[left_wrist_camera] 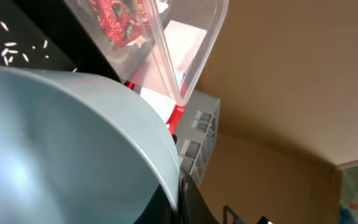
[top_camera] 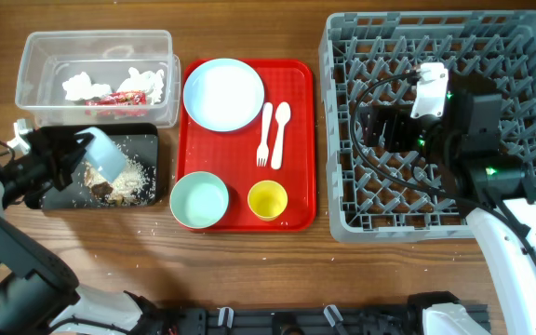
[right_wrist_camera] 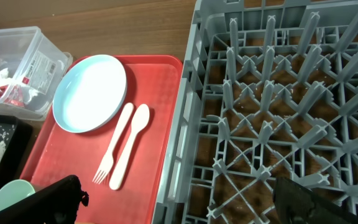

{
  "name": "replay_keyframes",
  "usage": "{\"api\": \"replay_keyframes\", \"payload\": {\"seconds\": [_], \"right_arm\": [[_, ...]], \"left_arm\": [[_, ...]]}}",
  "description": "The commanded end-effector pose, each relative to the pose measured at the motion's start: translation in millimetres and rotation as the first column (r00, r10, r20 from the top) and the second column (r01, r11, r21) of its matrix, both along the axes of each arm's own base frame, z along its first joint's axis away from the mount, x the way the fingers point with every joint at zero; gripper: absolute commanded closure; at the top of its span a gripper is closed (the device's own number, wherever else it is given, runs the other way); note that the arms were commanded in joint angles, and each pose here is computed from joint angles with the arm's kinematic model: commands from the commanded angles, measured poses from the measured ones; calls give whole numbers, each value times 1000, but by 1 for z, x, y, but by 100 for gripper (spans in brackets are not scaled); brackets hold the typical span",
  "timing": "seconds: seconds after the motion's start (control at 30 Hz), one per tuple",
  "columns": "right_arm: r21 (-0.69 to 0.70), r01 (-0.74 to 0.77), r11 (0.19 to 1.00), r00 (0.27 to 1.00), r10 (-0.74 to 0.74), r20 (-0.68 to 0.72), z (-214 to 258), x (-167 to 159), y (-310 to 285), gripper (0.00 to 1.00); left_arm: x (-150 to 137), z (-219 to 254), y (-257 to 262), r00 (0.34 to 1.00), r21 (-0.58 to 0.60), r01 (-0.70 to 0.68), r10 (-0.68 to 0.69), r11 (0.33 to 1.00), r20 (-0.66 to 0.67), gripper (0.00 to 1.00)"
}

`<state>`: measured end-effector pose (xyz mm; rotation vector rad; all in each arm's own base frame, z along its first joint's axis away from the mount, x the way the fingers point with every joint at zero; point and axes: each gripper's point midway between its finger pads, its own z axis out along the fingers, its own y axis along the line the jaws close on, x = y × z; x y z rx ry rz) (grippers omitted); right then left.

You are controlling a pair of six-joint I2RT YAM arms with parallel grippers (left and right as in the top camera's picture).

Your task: Sort waste into correct bins and load items into the dishwasher rack

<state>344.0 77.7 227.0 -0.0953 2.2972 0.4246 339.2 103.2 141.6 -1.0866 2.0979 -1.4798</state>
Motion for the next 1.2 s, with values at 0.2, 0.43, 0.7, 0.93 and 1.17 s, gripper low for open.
{"api": "replay_keyframes", "payload": {"seconds": [0.2,0.43,0.7,0.93,1.17], "right_arm": [[20,-12,1000,1000,12,16,8,3,4,0],[20,-12,1000,1000,12,16,8,3,4,0],[17,-15,1000,1000,15,9,7,2,4,0],[16,-15,1000,1000,15,5,6,2,4,0],[16,-15,1000,1000,15,6,6,2,4,0]], "left_arm": [[25,59,-97,958,535,212,-281,818,49,96],[-14,88,-58,939,388,161,-262,908,223,96],[-40,122,-4,900,97,-19,-25,995,435,96],[-37,141,-2,874,-36,-16,32,999,485,96],[-35,128,-1,894,35,-18,1,999,447,96]]}}
